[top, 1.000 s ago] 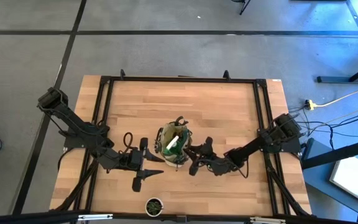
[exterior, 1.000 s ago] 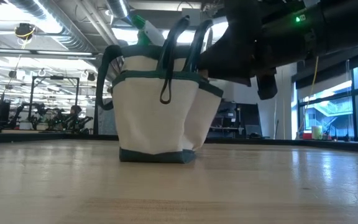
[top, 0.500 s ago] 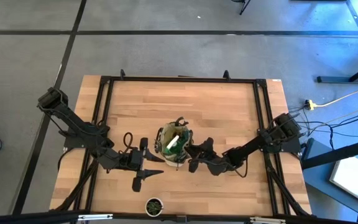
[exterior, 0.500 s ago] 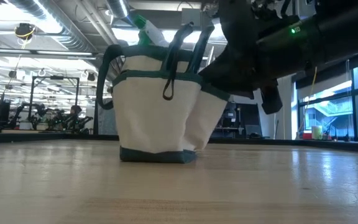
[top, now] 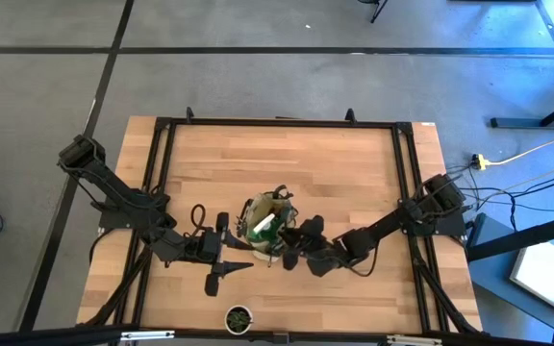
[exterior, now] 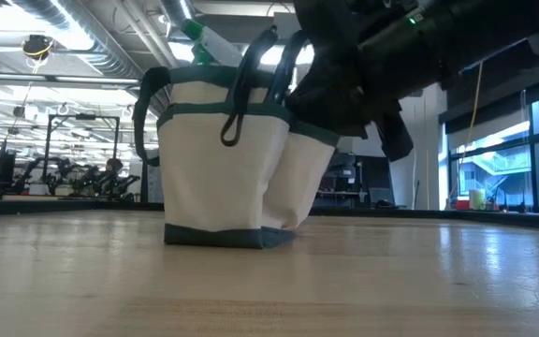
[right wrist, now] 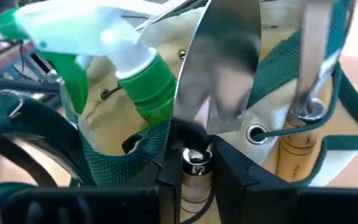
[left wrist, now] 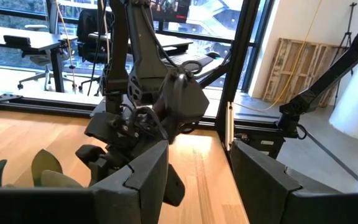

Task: Pick & Place Garden tools in Gardening bag
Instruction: Put the brown trowel into the side pocket of the green gardening bag

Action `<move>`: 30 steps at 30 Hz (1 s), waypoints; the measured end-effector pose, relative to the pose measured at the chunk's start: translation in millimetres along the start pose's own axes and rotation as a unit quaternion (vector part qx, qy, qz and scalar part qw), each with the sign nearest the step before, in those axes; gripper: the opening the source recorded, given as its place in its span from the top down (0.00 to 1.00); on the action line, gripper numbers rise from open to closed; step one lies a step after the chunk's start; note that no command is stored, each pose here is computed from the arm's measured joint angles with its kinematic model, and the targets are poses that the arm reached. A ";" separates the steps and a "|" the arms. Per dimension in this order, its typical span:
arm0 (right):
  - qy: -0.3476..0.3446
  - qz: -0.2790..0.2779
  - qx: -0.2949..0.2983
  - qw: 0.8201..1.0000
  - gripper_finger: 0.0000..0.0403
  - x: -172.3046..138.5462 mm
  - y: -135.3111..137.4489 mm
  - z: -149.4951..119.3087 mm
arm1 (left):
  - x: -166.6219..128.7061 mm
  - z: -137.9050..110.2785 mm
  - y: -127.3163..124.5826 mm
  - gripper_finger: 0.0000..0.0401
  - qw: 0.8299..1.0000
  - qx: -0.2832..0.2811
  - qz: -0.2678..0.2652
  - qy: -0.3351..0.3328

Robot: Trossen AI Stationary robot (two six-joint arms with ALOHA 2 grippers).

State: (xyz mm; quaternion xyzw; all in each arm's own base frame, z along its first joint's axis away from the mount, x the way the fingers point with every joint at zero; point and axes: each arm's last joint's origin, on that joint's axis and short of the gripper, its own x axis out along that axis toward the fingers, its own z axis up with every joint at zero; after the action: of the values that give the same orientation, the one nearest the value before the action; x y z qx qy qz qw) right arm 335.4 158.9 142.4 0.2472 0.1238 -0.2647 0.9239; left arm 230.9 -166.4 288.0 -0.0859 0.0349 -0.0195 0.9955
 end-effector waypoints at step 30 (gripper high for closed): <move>0.000 0.013 -0.045 0.999 0.49 -17.1 10.6 18.7 | 0.0 0.0 -0.1 0.57 1.000 0.000 -0.002 0.001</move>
State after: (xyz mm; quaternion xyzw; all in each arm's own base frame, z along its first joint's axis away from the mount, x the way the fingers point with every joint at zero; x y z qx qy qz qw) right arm 328.8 164.3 168.5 0.2066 0.1321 -0.2474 0.9374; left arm 230.9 -166.6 288.0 -0.0859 0.0353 -0.0219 0.9954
